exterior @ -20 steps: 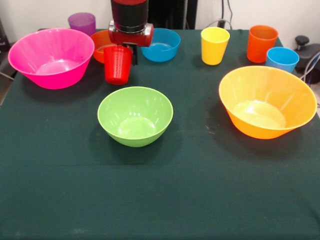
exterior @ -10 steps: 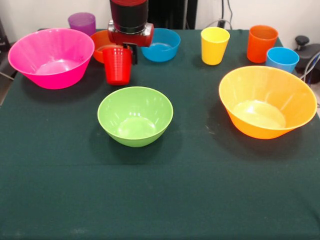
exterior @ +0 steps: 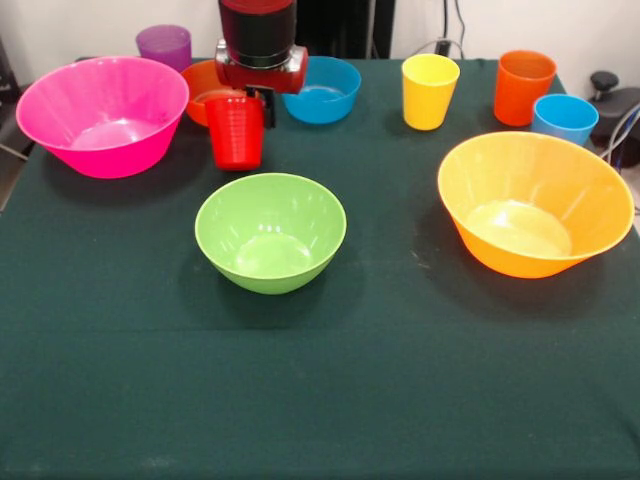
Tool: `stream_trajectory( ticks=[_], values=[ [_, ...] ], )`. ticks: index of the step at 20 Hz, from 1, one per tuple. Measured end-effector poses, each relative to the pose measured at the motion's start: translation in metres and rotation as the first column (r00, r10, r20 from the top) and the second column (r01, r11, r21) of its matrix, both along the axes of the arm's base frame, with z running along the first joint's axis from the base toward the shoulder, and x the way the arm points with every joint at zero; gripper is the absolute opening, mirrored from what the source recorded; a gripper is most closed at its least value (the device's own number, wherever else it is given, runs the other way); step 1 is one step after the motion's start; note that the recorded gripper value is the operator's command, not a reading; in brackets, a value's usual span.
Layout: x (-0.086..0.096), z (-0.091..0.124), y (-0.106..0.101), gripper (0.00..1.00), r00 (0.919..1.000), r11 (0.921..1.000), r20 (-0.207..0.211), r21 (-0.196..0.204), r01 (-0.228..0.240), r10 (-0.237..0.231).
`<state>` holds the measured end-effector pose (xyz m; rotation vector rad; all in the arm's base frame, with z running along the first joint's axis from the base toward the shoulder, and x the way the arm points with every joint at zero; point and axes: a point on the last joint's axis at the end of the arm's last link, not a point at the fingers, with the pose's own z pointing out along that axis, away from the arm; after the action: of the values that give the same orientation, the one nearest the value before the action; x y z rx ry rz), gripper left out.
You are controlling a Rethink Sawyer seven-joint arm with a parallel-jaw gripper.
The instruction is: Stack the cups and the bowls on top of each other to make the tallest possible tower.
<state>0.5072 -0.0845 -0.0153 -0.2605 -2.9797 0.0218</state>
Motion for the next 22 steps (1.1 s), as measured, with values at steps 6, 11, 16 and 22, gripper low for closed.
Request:
stream_trajectory(
  ticks=[6, 11, 16, 22],
  values=[
    [0.003, 0.003, 0.004, 0.0, 0.9999, 0.9999, -0.014, 0.009, 0.006, -0.006],
    [0.008, 0.016, 0.006, 0.0, 0.9996, 0.9999, -0.028, 0.007, 0.008, -0.008],
    [0.013, 0.028, 0.01, 0.0, 0.9988, 0.9999, -0.049, 0.002, 0.01, -0.01],
    [0.025, 0.043, 0.021, 0.0, 0.9965, 1.0, -0.083, -0.005, -0.002, 0.002]
  ],
)
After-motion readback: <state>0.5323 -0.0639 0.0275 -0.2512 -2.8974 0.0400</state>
